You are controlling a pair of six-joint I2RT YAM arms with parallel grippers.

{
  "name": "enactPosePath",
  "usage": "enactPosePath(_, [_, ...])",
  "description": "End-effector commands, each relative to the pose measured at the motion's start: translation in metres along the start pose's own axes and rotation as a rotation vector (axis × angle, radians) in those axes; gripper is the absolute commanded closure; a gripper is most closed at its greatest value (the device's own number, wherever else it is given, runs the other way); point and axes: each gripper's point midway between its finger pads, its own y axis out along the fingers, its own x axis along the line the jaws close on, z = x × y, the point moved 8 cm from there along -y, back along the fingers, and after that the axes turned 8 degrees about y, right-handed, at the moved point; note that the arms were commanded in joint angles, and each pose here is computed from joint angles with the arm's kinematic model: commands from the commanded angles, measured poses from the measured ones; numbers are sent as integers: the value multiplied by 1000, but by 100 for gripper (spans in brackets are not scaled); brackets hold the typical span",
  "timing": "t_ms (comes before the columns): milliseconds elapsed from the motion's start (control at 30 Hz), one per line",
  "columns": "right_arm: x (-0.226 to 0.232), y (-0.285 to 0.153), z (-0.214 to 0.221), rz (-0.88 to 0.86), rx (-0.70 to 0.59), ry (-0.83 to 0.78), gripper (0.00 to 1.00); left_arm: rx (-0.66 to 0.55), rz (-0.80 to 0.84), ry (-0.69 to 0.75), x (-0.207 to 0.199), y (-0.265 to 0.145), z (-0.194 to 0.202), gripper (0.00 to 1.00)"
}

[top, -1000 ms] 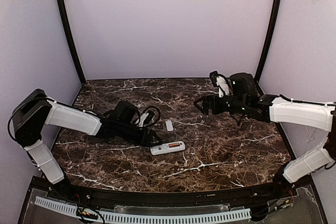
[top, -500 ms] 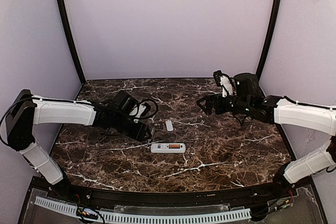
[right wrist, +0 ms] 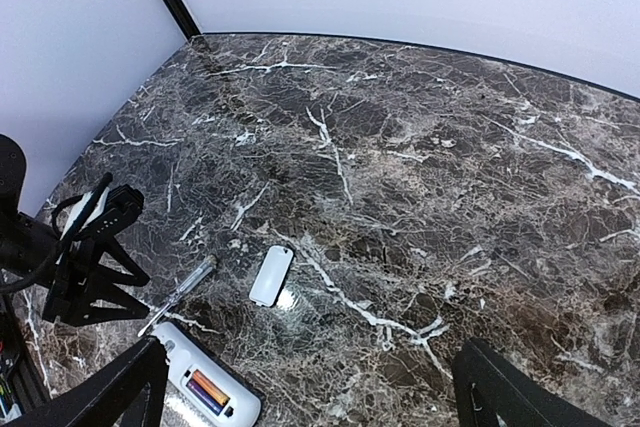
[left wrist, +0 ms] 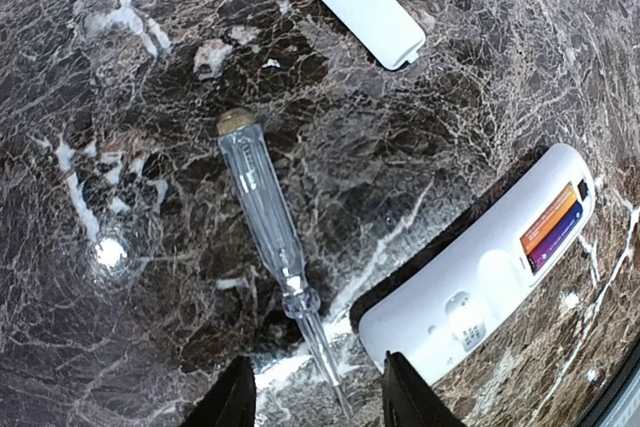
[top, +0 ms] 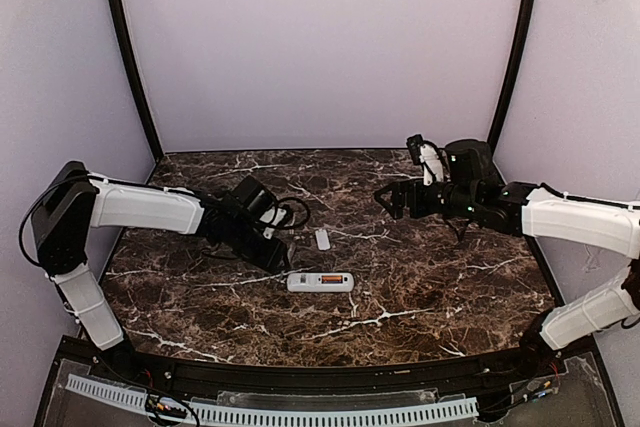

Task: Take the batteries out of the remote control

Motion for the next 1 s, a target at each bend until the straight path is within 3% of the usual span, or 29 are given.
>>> enactPosePath(0, [-5,-2,4,26,13,27,1,14,13,-2,-3,3,-7,57])
enactPosePath(833, [-1,28,-1,-2,61,31,1,80,-30,-24,2,34,-5,75])
enactPosePath(967, [-4,24,2,14,58,37,1,84,-40,-14,2,37,-4,87])
